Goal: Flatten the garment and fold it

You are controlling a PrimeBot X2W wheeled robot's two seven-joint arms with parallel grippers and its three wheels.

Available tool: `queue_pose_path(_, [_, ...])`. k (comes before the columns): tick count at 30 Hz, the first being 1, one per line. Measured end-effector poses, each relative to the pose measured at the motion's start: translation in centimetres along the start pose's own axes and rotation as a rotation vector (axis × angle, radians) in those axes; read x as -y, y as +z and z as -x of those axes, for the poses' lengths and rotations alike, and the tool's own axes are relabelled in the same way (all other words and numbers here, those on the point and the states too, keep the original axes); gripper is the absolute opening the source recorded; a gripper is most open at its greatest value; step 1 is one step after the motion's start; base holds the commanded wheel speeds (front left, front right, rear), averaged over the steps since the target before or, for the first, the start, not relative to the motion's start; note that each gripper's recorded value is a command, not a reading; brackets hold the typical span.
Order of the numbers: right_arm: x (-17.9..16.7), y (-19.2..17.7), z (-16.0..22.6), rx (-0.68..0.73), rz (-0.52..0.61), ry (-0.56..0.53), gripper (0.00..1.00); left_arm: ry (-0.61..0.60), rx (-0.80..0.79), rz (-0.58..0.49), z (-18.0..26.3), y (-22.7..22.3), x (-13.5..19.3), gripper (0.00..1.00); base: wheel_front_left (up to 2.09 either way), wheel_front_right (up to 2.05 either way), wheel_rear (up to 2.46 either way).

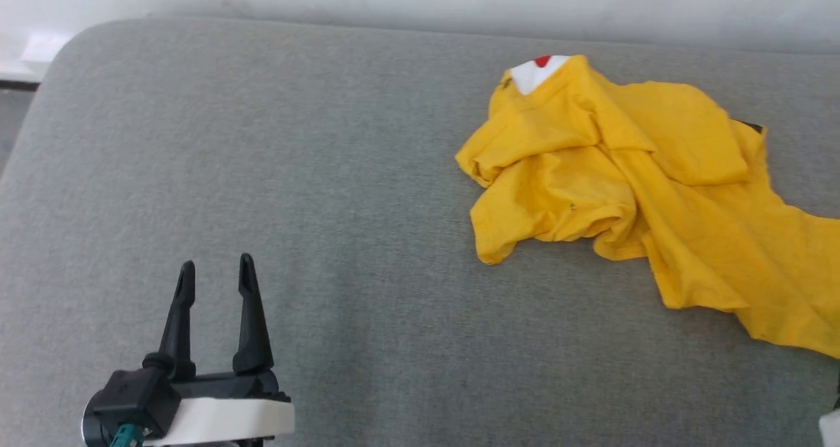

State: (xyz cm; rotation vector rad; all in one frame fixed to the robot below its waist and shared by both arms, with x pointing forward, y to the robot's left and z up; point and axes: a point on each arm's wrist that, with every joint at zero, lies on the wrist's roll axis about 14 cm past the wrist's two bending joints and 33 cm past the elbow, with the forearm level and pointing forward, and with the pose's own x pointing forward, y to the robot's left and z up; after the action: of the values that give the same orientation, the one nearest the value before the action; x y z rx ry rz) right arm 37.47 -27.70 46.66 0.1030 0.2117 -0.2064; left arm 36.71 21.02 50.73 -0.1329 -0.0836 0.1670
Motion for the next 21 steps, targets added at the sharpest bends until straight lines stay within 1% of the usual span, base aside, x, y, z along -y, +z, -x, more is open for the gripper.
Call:
queue_pose_path(2, [1.4,-1.4,1.2,-0.012,-0.036,-0.038,1.00,-0.027,0.004,-0.001,-0.2,0.1,0.7,1.00,0.00,0.00,0.00])
queue_pose_path(4, [2.2,-1.6,1.8,0.007,-0.052,-0.062,1.00,-0.082,0.009,0.001,-0.4,0.1,2.1,1.00,0.00,0.00,0.00])
queue_pose_path(7, [3.2,-0.8,2.1,0.049,-0.043,-0.092,1.00,-0.230,-0.008,-0.016,-0.7,-0.2,5.4,1.00,0.00,0.00,0.00])
queue_pose_path(10, [3.8,0.6,1.8,0.096,-0.031,-0.113,1.00,-0.405,-0.068,-0.034,-1.7,-0.8,9.7,1.00,0.00,0.00,0.00])
queue_pose_path(12, [4.0,1.4,1.3,0.118,-0.026,-0.124,1.00,-0.520,-0.132,-0.084,-2.1,-1.7,12.5,1.00,0.00,0.00,0.00])
queue_pose_path(16, [4.0,2.0,0.3,0.126,-0.015,-0.129,1.00,-0.697,-0.260,-0.167,-2.1,-4.0,17.0,1.00,0.00,0.00,0.00])
queue_pose_path(18, [3.9,1.8,-0.2,0.116,-0.013,-0.128,1.00,-0.771,-0.311,-0.204,-1.7,-5.1,18.8,1.00,0.00,0.00,0.00])
queue_pose_path(21, [3.5,1.1,-0.8,0.091,-0.024,-0.120,1.00,-0.872,-0.388,-0.262,-0.8,-7.1,20.6,1.00,0.00,0.00,0.00])
